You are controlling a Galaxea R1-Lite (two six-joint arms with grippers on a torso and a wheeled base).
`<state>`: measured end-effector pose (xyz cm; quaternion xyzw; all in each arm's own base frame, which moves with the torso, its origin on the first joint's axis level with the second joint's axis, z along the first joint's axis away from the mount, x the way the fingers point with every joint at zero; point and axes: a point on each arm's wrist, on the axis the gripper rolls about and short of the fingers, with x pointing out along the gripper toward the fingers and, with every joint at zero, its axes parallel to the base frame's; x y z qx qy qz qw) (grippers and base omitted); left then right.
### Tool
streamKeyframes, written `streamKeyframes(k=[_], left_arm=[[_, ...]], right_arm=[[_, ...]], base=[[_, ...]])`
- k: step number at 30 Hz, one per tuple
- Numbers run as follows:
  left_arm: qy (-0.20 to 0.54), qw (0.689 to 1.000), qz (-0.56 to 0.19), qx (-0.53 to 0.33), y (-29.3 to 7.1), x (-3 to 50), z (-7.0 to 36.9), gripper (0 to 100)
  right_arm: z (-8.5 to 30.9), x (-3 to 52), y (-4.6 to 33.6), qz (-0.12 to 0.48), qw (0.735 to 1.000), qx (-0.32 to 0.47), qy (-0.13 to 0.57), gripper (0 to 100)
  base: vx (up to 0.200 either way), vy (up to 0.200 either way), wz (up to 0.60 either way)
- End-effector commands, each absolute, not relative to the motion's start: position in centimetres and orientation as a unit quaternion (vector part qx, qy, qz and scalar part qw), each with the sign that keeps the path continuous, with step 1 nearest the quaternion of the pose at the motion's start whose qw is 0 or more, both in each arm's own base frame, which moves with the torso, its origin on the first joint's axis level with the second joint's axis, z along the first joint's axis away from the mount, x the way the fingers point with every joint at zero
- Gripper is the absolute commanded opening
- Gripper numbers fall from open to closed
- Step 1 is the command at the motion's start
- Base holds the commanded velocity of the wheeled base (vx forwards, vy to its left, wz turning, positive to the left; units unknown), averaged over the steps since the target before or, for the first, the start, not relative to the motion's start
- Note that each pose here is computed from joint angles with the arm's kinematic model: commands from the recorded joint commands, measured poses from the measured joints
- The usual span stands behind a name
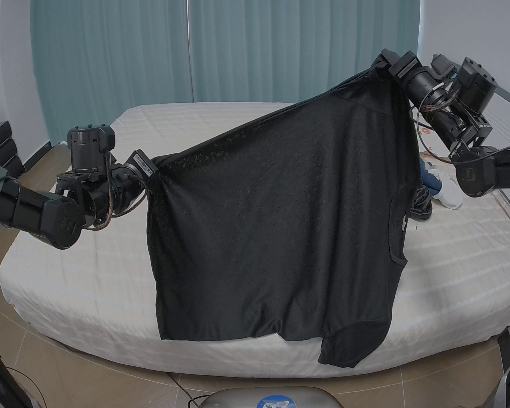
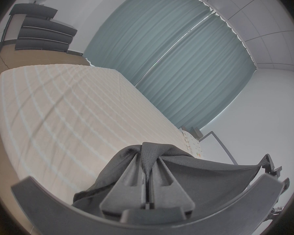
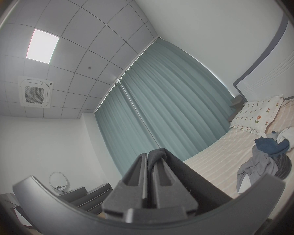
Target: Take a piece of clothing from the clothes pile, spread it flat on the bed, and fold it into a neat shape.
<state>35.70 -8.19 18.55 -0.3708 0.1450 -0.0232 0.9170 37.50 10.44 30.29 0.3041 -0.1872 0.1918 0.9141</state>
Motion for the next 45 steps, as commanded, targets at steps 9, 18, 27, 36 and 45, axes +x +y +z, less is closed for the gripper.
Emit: streamKeyframes(k=[9,18,27,36,45], left_arm=[[0.194,0.906,0.004,-0.377,-9.3,40.8,12.1,0],[0.213,0.897,0.020,-0.386,-9.9,43.7,7.0,0],[0.222,0.874,0.035,-0.430,-10.6,45.5,3.7,0],[0.247,0.874,0.070,-0.413,-10.0,46.1,0.0,100],[0.266,0.872,0.101,-0.399,-9.1,46.3,1.3,100]], right_arm=[[20.1,43.7,11.6,0.142,0.937,0.298,-0.115,0],[13.1,46.5,11.1,0.098,0.948,0.294,-0.066,0],[6.4,47.8,11.5,0.078,0.956,0.284,-0.002,100],[2.0,47.6,10.0,0.043,0.959,0.273,0.064,100],[2.1,46.7,8.0,0.010,0.958,0.262,0.116,100]], base=[[0.178,0.000,0.00],[0.000,0.000,0.00],[0.000,0.000,0.00],[0.000,0.000,0.00],[0.000,0.000,0.00]])
